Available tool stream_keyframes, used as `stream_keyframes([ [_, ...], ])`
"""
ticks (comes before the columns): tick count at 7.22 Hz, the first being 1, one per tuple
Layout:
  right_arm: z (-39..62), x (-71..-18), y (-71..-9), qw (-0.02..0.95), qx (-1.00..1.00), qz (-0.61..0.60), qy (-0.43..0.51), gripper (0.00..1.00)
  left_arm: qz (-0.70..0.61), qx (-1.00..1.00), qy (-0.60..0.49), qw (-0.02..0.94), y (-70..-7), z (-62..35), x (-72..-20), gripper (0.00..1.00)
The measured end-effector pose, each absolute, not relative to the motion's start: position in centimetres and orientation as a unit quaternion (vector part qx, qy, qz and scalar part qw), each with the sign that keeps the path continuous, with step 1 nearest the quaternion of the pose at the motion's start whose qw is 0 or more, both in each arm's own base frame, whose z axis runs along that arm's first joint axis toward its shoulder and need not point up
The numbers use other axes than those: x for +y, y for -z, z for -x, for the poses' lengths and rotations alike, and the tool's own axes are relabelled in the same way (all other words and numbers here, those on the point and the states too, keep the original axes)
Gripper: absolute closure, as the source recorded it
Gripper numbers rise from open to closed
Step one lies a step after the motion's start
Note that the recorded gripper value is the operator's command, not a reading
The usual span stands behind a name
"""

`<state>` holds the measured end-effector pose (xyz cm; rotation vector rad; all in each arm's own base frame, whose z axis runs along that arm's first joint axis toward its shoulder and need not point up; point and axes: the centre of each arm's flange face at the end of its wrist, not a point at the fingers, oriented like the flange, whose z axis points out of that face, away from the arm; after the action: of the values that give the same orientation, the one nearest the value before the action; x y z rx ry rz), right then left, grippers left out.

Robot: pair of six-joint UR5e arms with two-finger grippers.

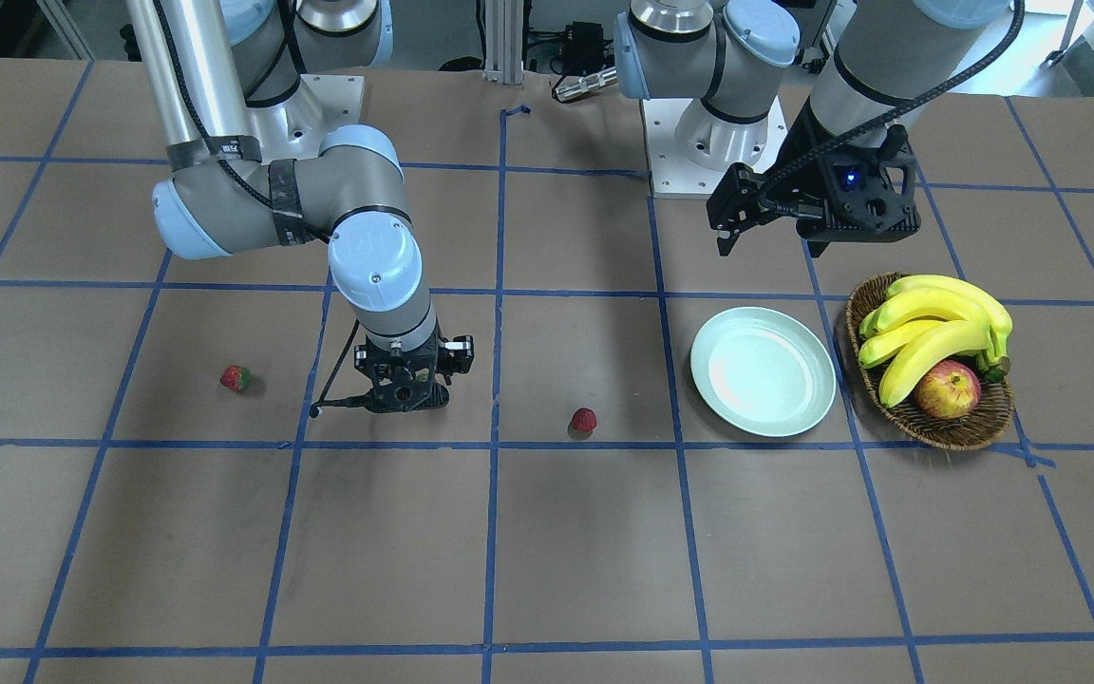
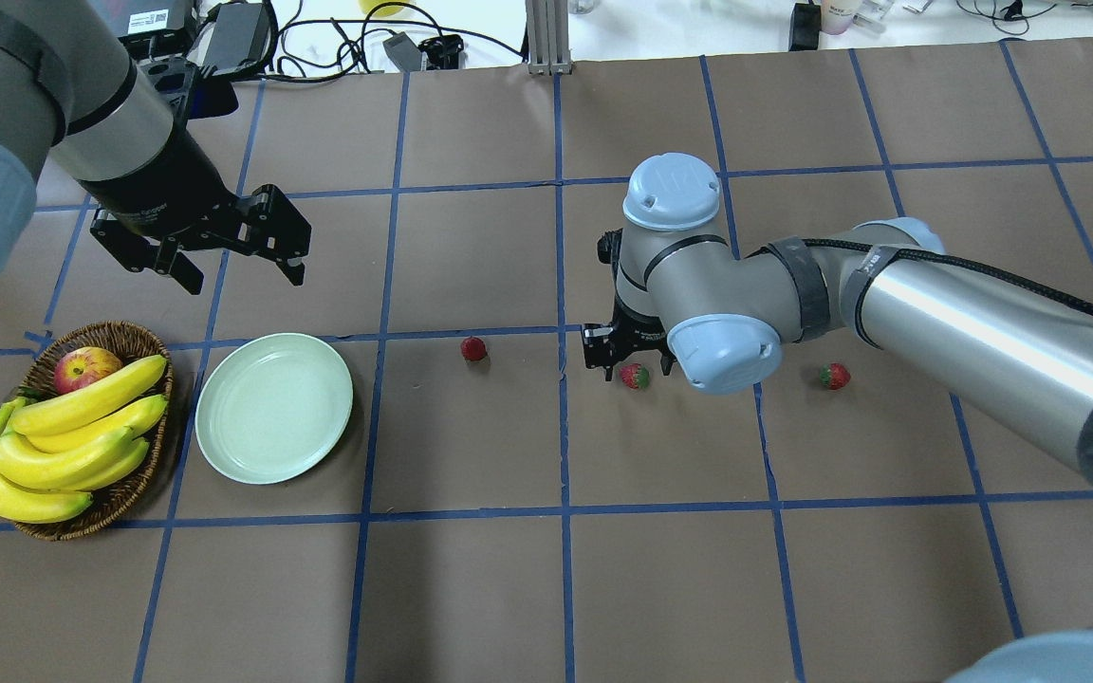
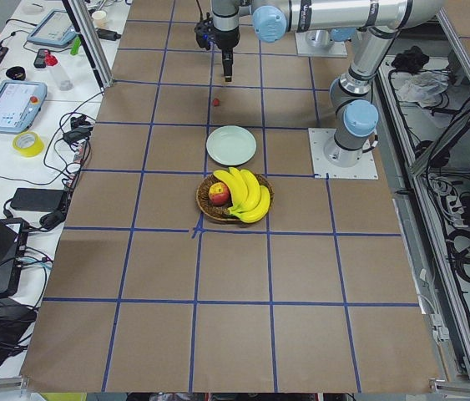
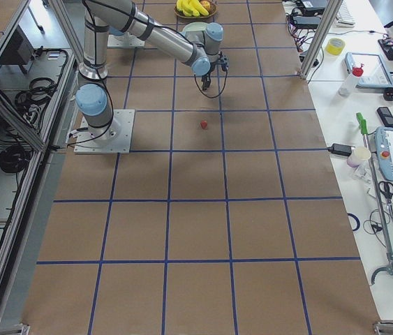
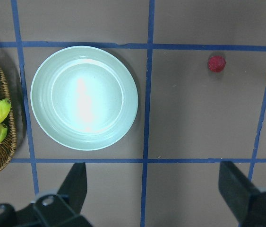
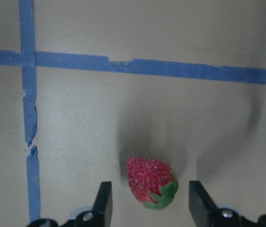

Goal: Collect all strawberries into plate
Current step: 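Move the right gripper to the second strawberry and grasp it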

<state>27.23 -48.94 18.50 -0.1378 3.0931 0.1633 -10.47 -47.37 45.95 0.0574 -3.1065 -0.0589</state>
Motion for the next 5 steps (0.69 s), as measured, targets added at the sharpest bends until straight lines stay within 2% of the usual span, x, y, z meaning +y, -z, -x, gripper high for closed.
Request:
stream_keyframes([
  [2, -27.2, -49.0, -18.1, 0.021, 0.997, 0.046, -0.054, 0.82, -0.018, -1.000, 0.018, 0.017, -46.0, 10.5, -47.4, 0.00],
  [5, -27.5, -49.7, -19.4, 0.028, 0.998, 0.035, -0.043, 0.82, -0.018, -1.000, 0.017, 0.016, -46.1, 10.5, -47.4, 0.00],
])
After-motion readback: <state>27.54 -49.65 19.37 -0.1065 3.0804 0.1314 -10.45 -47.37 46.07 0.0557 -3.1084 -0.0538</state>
